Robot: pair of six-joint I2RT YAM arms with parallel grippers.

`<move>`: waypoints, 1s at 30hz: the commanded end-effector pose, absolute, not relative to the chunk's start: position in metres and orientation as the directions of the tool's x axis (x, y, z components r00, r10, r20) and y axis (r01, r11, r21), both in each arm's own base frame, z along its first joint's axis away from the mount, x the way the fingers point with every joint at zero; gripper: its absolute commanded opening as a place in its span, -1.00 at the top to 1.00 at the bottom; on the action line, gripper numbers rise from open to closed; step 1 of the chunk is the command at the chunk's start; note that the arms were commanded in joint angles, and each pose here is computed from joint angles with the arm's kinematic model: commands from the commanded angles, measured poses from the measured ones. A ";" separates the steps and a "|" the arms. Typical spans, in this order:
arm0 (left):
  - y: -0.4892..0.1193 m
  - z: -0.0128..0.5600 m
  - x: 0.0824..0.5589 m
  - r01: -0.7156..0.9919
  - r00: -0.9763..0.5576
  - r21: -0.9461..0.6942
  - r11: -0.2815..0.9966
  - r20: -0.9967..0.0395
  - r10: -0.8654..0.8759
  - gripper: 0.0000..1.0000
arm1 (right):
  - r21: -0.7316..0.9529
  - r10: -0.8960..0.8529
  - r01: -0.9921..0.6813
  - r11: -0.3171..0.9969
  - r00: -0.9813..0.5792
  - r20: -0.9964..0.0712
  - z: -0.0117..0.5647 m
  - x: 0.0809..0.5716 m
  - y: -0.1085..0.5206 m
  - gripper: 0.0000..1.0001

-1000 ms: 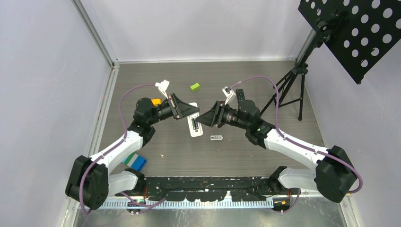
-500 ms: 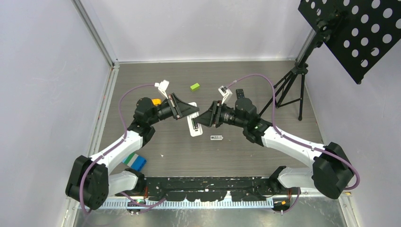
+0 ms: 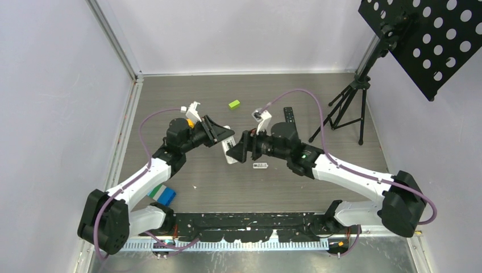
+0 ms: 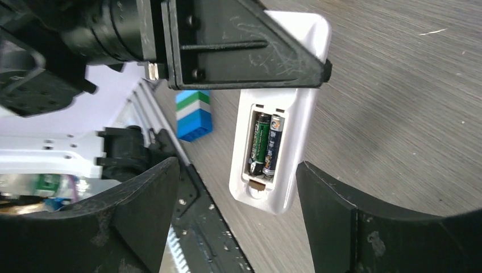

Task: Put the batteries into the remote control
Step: Place the remote control at the center of the board.

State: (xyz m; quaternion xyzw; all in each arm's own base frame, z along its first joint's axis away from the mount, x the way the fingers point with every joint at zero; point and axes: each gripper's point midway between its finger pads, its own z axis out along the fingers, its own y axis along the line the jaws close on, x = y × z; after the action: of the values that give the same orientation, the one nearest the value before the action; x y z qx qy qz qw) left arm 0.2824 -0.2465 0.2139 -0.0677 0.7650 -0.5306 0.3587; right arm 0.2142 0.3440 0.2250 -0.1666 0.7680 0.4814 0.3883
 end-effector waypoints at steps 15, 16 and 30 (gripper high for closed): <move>-0.224 0.220 0.284 0.238 -0.652 -0.836 0.495 -0.515 -0.557 0.39 | 0.270 -0.126 -0.684 0.678 -0.470 -0.874 0.191 0.246 0.372 0.33; -0.221 0.217 0.283 0.230 -0.649 -0.831 0.507 -0.519 -0.556 0.20 | 0.247 -0.154 -0.705 0.665 -0.453 -0.878 0.189 0.245 0.373 0.44; -0.109 0.129 0.249 -0.178 -0.592 -0.624 0.761 -0.550 -0.589 -0.61 | 0.032 -0.677 -0.909 0.416 -0.333 -0.656 0.086 0.220 0.352 0.53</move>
State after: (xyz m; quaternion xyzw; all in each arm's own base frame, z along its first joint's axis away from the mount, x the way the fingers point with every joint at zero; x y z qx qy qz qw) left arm 0.2629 -0.1513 0.1509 -0.1888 0.8313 -0.3580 0.3810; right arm 0.2205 0.3528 0.1055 -0.4555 0.7999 0.2201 0.3228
